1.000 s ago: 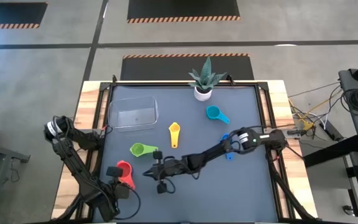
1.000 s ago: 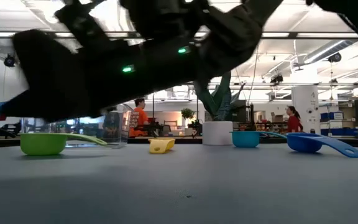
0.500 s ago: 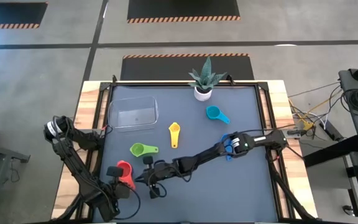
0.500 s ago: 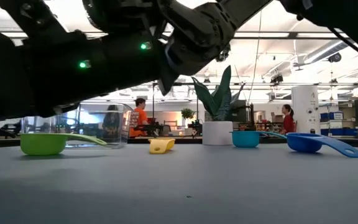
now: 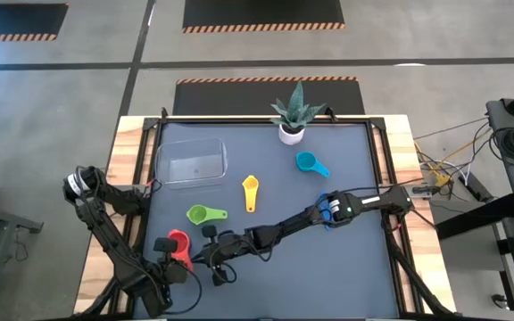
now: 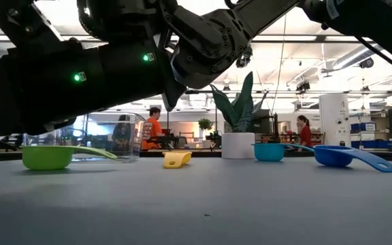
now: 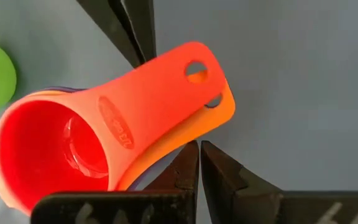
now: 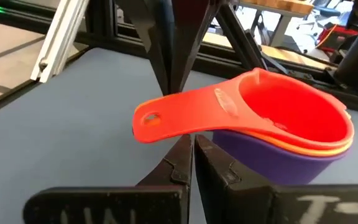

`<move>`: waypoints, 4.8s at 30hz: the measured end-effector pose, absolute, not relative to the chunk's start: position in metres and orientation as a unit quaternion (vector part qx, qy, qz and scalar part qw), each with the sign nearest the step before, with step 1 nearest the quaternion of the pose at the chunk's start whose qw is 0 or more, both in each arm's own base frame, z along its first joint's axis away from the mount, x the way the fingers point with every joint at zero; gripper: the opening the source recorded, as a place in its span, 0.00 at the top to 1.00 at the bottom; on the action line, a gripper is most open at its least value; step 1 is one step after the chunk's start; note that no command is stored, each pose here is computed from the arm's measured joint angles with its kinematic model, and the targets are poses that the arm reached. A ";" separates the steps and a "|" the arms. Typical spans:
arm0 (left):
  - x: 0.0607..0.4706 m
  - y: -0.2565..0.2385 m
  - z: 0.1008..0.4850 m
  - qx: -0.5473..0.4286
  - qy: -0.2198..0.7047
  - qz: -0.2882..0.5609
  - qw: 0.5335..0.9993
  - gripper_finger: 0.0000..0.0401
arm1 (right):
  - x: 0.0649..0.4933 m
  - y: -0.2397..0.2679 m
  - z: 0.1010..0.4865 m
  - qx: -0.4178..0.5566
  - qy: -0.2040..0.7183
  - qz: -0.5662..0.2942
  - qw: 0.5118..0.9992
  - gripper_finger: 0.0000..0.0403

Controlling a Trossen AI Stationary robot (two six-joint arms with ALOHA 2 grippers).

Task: Nest measuring cups in basket
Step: Stack the red measuring cup on top of the orange measuring cup, then stack the light blue measuring cup on top of the red measuring cup

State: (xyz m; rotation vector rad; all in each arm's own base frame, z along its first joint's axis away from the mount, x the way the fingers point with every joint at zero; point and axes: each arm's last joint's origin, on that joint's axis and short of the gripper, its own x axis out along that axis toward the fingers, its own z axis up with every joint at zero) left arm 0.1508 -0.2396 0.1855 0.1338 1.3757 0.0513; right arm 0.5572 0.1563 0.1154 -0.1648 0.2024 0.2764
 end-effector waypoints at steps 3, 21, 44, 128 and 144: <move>0.152 -0.239 0.185 0.059 0.634 0.025 0.771 1.00 | 0.557 0.157 0.117 -0.079 0.097 0.144 0.982 0.98; 0.157 -0.246 0.210 0.042 0.625 0.041 0.779 1.00 | 0.554 0.157 0.121 -0.095 0.134 0.147 0.975 0.98; 0.228 -0.203 0.311 0.179 0.539 0.020 0.823 1.00 | 0.431 0.139 0.240 -0.164 0.263 0.134 0.941 0.98; 0.199 -0.087 0.285 0.262 0.255 0.271 0.890 1.00 | 0.202 -0.112 0.153 0.107 0.480 -0.223 0.842 0.48; 0.199 -0.087 0.285 0.262 0.255 0.271 0.890 1.00 | 0.201 -0.111 0.153 0.112 0.479 -0.220 0.842 0.61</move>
